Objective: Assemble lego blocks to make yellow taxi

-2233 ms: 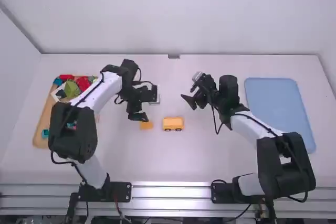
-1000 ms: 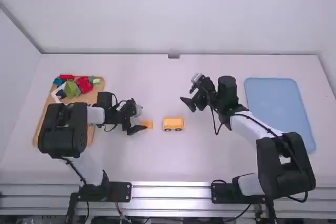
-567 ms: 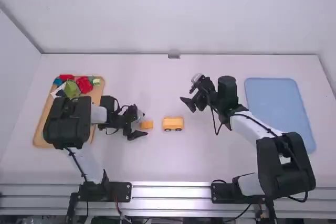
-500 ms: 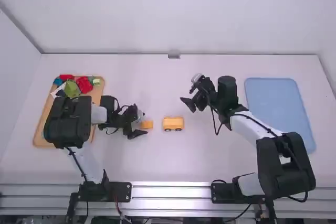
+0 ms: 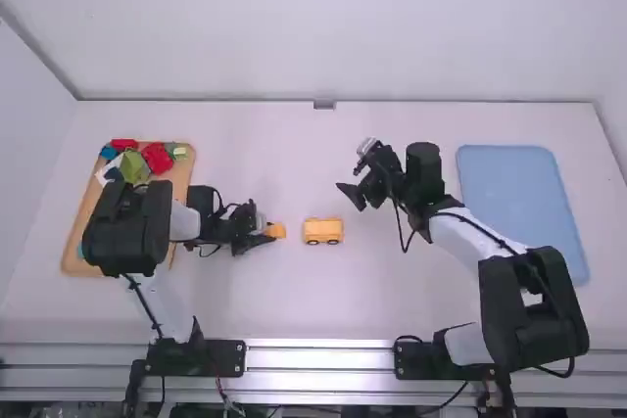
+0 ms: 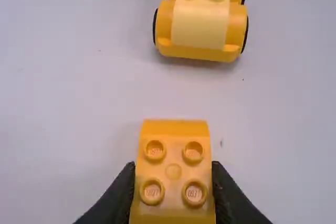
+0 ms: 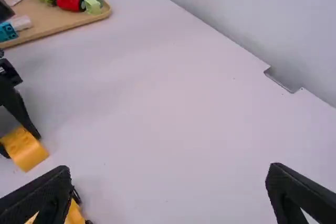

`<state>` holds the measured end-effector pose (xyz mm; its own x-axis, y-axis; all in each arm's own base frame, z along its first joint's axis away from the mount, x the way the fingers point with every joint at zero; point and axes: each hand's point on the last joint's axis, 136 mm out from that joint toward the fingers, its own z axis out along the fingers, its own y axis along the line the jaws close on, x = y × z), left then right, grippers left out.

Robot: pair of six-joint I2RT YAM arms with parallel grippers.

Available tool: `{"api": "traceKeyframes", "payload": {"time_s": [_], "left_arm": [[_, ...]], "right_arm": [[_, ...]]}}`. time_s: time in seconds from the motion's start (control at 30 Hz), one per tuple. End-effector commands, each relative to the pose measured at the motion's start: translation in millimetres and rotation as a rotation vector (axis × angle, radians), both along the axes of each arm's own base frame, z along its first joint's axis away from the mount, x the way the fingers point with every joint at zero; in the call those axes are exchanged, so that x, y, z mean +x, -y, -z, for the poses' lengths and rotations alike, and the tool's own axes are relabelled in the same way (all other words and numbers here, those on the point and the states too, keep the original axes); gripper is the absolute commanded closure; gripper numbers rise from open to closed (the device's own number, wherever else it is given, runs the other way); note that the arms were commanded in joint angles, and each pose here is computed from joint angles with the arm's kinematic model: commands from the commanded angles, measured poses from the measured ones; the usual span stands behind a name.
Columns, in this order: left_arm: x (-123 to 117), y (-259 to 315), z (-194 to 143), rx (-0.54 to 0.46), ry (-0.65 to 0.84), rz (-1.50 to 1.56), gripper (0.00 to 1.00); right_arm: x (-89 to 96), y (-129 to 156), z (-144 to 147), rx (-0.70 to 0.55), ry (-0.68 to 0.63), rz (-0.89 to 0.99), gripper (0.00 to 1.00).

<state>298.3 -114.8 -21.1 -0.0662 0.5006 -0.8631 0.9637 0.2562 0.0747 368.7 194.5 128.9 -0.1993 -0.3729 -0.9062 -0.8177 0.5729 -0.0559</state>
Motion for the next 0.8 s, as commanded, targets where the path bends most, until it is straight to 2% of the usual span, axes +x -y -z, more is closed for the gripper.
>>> {"api": "traceKeyframes", "payload": {"time_s": [0.0,0.1,0.23,0.37,0.43,0.53,0.77], "left_arm": [[-7,-3,11,0.023,-0.04,-0.013,0.82],[-4,-5,12,0.04,-0.043,-0.026,0.81],[4,-3,2,0.004,-0.029,-0.02,0.81],[17,-2,-21,-0.021,-0.085,-0.067,0.87],[17,0,-27,-0.022,-0.086,-0.059,0.88],[13,11,-52,-0.006,-0.031,0.006,0.88],[6,36,-80,0.004,0.01,0.054,0.89]], "right_arm": [[0.0,-3,-7,0.007,0.017,-0.009,0.01],[-0.4,-3,-7,0.007,0.014,-0.009,0.01],[-7.7,-7,-6,0.016,0.004,-0.056,0.01],[-36.8,-17,-1,-0.004,0.049,-0.266,0.02],[-42.4,-16,2,-0.004,0.044,-0.296,0.01],[-67.0,-15,17,-0.011,0.04,-0.411,0.02],[-98.8,-23,59,-0.008,0.065,-0.53,0.01]]}}
